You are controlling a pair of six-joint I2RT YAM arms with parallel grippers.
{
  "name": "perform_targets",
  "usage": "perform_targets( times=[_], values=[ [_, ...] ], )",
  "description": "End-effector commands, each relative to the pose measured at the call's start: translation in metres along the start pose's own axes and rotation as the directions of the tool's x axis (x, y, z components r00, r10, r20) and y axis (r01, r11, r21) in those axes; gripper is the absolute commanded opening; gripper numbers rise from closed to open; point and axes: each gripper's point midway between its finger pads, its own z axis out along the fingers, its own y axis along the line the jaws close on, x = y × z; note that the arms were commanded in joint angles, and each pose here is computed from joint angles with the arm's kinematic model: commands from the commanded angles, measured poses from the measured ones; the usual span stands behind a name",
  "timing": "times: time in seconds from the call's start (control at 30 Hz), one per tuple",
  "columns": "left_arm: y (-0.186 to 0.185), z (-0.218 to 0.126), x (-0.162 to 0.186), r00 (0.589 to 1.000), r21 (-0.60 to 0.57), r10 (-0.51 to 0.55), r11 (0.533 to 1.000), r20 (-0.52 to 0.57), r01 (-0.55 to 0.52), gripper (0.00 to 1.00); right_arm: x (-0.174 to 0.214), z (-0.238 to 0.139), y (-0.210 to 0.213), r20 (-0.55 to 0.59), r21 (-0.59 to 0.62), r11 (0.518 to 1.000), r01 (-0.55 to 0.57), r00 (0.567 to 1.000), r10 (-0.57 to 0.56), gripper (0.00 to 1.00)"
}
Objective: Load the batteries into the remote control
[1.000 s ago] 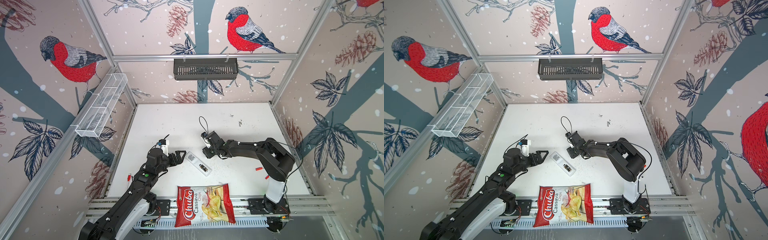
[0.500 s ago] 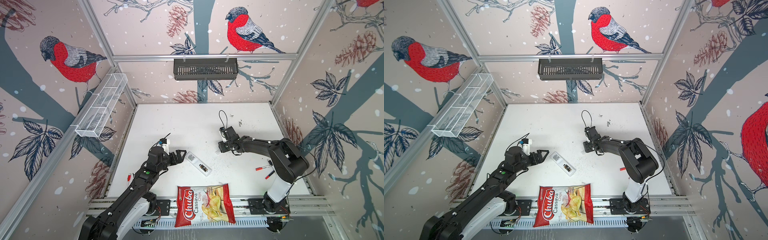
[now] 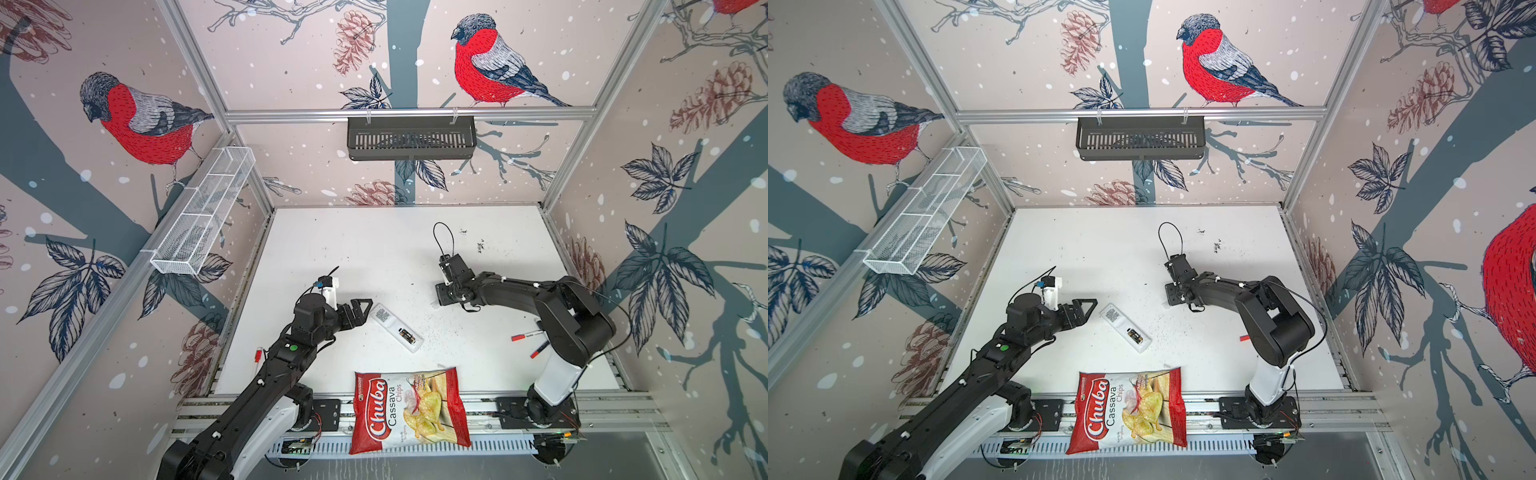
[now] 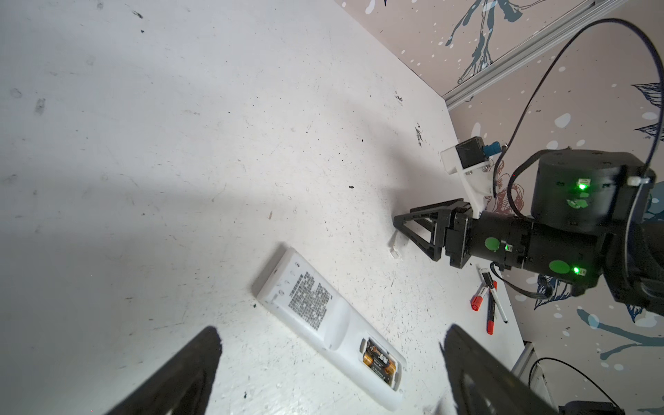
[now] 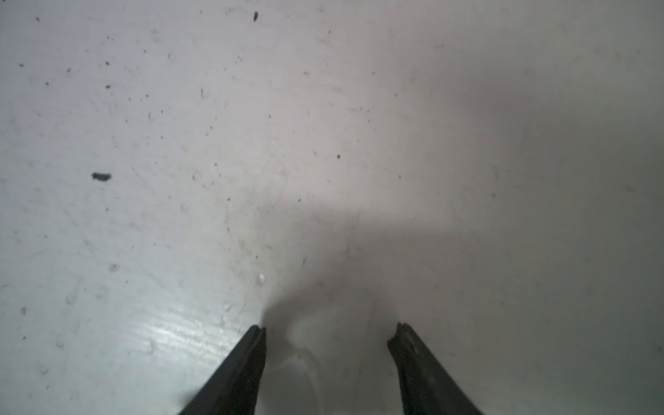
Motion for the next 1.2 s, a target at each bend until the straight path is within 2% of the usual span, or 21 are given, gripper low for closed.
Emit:
perform_targets(
  times=[0.0,0.23,0.43,0.57,0.87,0.97,1.17],
  values=[
    [-0.013,-0.001,-0.007,0.999,0.055,0.029,0.998,0.014,-0.029,0.97,0.065,-0.011,-0.014,-0.207,0.107,0.994,-0.006,0.978,0.028,0.60],
    [-0.019,-0.006,-0.006,0.999,0.097,0.035,0.995,0.031,-0.038,0.97,0.093,-0.029,0.005,-0.233,0.089,0.996,-0.029,0.971,0.049,0.60],
    [-0.023,-0.010,-0.007,0.998,0.111,0.040,0.993,0.051,-0.046,0.97,0.068,-0.059,0.013,-0.125,0.032,0.998,-0.059,0.990,0.062,0.63],
    [-0.024,-0.012,-0.009,0.997,0.117,0.043,0.992,0.062,-0.050,0.97,0.076,-0.069,0.004,-0.117,0.044,0.996,-0.074,0.990,0.079,0.67],
    [-0.026,-0.011,-0.010,0.997,0.122,0.048,0.991,0.056,-0.054,0.97,0.091,-0.061,-0.030,-0.119,0.105,0.981,-0.161,0.978,0.173,0.73],
    [-0.026,-0.011,-0.010,0.997,0.120,0.047,0.991,0.058,-0.054,0.97,0.090,-0.055,-0.029,-0.134,0.109,0.984,-0.140,0.979,0.154,0.73],
    [-0.025,-0.012,-0.012,0.997,0.112,0.050,0.992,0.067,-0.057,0.97,0.082,-0.045,-0.002,-0.150,0.034,0.997,-0.068,0.986,0.072,0.73]
  ],
)
